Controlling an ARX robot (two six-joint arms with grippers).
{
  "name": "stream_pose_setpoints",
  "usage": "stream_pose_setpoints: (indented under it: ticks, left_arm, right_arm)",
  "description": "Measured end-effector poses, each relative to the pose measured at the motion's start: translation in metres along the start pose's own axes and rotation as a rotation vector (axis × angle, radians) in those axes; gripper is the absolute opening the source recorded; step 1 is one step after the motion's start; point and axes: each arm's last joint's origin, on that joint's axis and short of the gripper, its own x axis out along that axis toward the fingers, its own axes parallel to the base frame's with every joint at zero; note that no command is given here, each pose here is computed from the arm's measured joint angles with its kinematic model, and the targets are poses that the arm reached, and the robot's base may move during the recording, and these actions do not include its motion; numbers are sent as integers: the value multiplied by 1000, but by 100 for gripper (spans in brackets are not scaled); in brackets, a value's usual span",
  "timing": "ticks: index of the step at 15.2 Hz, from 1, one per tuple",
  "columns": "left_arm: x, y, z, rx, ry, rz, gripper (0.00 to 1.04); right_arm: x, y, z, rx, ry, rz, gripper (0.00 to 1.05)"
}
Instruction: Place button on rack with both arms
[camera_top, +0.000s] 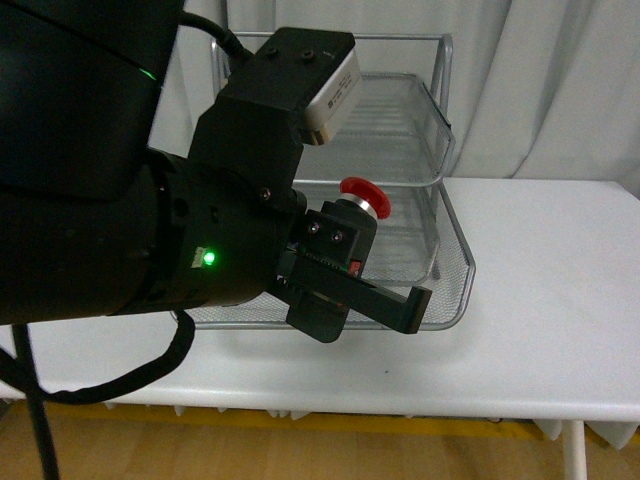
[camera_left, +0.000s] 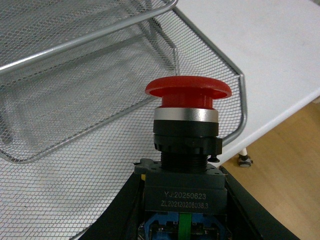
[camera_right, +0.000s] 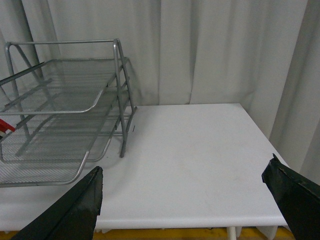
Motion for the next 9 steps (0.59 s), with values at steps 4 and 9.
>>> stream_pose_setpoints:
  ticks: [4,9]
  left_arm:
    - [40,11,8,9,88,26,36]
    - [99,41,24,12,247,76,36]
  right_arm:
    - [0,0,0,0,0,0,98]
    - [0,0,0,0,0,1,98]
